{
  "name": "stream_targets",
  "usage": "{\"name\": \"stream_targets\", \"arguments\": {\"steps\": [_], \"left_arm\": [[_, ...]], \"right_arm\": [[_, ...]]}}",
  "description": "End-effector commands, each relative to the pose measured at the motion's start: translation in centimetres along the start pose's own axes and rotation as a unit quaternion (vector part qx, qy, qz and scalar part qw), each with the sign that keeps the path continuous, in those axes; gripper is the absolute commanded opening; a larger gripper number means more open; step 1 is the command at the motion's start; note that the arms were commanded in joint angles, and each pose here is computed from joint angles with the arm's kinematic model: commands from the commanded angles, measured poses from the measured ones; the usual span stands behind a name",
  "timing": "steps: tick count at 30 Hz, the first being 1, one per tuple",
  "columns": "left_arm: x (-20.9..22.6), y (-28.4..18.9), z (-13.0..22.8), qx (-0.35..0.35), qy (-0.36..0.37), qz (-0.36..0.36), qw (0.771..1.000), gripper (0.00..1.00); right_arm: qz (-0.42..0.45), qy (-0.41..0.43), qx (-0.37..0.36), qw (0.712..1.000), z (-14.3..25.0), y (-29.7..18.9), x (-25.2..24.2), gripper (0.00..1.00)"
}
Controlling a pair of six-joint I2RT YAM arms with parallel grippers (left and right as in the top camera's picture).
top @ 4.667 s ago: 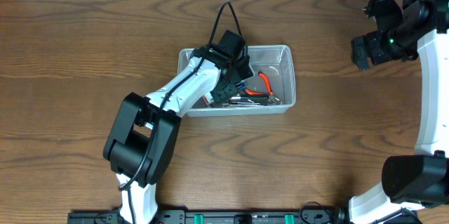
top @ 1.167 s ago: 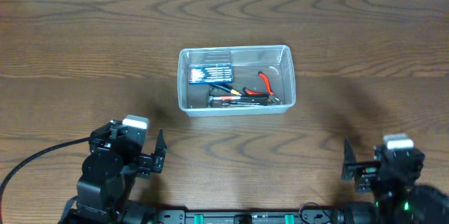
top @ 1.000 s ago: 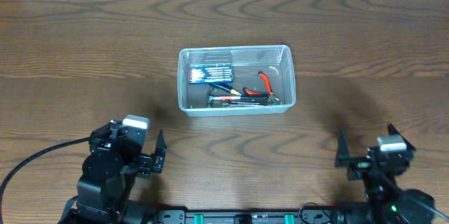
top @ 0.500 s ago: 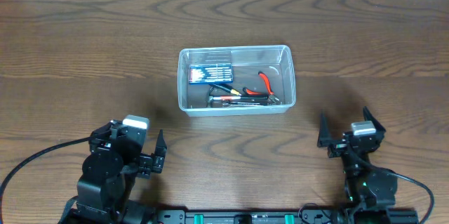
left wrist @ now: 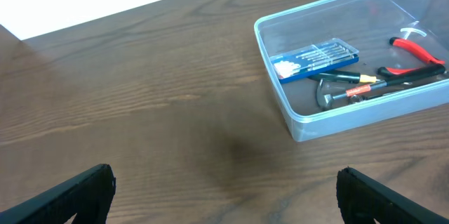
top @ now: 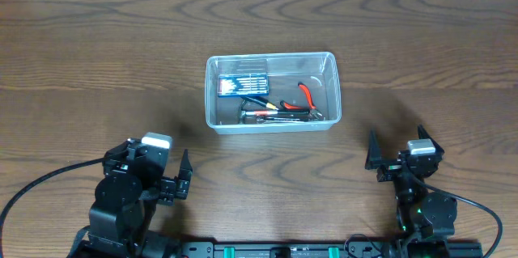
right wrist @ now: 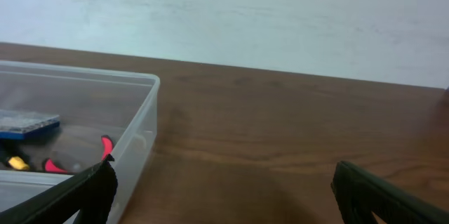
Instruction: Pack container
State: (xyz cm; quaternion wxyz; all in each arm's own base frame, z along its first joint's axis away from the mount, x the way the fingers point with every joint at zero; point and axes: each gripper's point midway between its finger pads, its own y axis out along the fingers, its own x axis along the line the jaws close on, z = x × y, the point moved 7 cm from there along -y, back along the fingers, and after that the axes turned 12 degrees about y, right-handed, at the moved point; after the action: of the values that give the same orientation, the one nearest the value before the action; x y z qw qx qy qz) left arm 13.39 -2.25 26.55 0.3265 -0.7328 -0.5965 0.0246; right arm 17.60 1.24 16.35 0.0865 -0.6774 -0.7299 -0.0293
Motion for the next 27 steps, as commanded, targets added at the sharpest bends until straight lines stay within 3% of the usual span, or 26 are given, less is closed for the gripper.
{"name": "stream_targets", "arguments": {"steps": [1,27], "left_arm": [[0.03,0.04,0.09,0.002,0.009,-0.004,1.0,0.98],[0.13,-0.01,0.43,0.011,0.007,-0.007,1.0,0.98]], "right_arm": [[0.002,0.019,-0.001,1.0,0.14,0.01,0.0,0.99],[0.002,0.019,-0.001,1.0,0.14,0.01,0.0,0.99]]}}
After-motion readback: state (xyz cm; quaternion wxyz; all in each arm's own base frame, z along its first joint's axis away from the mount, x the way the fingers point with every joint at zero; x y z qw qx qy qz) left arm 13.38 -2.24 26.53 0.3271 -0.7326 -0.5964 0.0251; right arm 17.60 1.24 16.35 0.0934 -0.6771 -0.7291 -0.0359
